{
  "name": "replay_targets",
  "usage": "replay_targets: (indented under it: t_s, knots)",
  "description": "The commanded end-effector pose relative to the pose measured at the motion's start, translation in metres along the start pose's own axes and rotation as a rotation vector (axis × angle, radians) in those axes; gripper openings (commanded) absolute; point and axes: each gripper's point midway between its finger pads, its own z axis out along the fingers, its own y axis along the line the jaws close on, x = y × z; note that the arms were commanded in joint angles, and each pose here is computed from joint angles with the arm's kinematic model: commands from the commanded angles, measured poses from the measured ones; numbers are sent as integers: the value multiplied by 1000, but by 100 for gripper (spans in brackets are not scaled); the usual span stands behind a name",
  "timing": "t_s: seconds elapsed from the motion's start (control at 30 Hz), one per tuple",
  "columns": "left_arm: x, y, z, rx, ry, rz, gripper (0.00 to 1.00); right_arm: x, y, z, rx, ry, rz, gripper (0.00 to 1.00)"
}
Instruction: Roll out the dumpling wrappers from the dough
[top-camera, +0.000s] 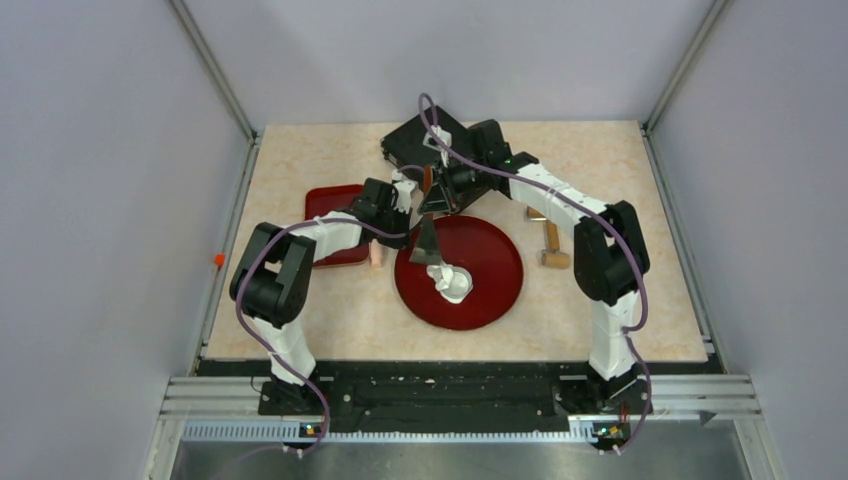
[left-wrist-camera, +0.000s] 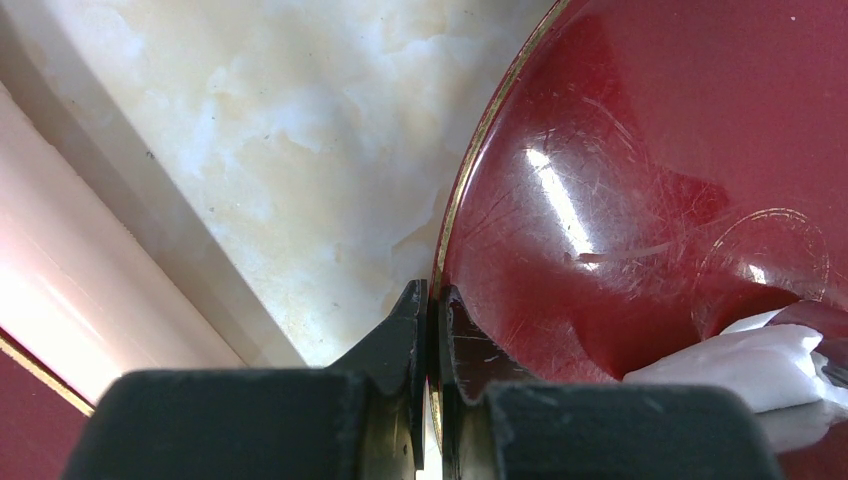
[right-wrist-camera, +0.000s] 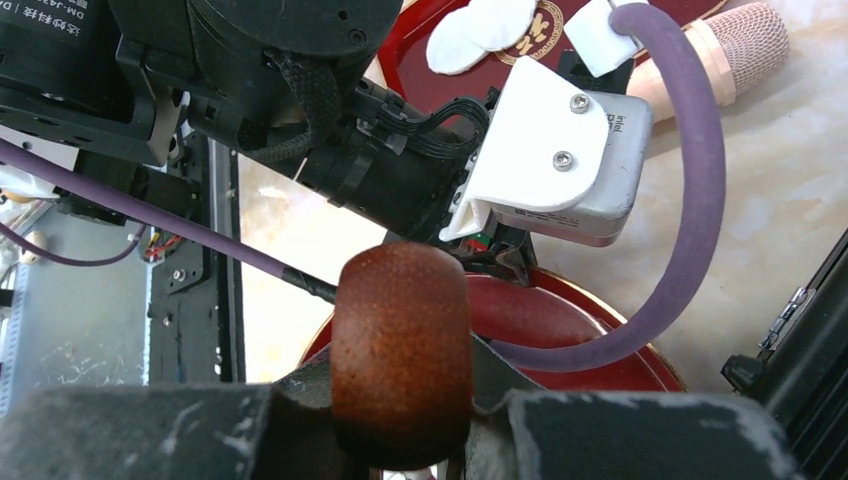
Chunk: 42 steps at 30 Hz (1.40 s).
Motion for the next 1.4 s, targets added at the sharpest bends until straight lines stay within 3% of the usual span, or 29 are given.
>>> replay_targets:
  t_s: [0.0,0.43,0.87,1.37]
  knots:
    - [-16,8,-8,-47,-64,17,0,-25,20,-1,-27,-44,-62,0]
    - [-16,9,-8,-49,-65,17,0,-35,0,11,143,-42,-171,0]
    - [-16,9,-8,-49,-64,16,0,-31,20,29,124,-17,-310,0]
    - [-15,9,-7,-51,-62,16,0,-13,29,44,34,-4,-106,0]
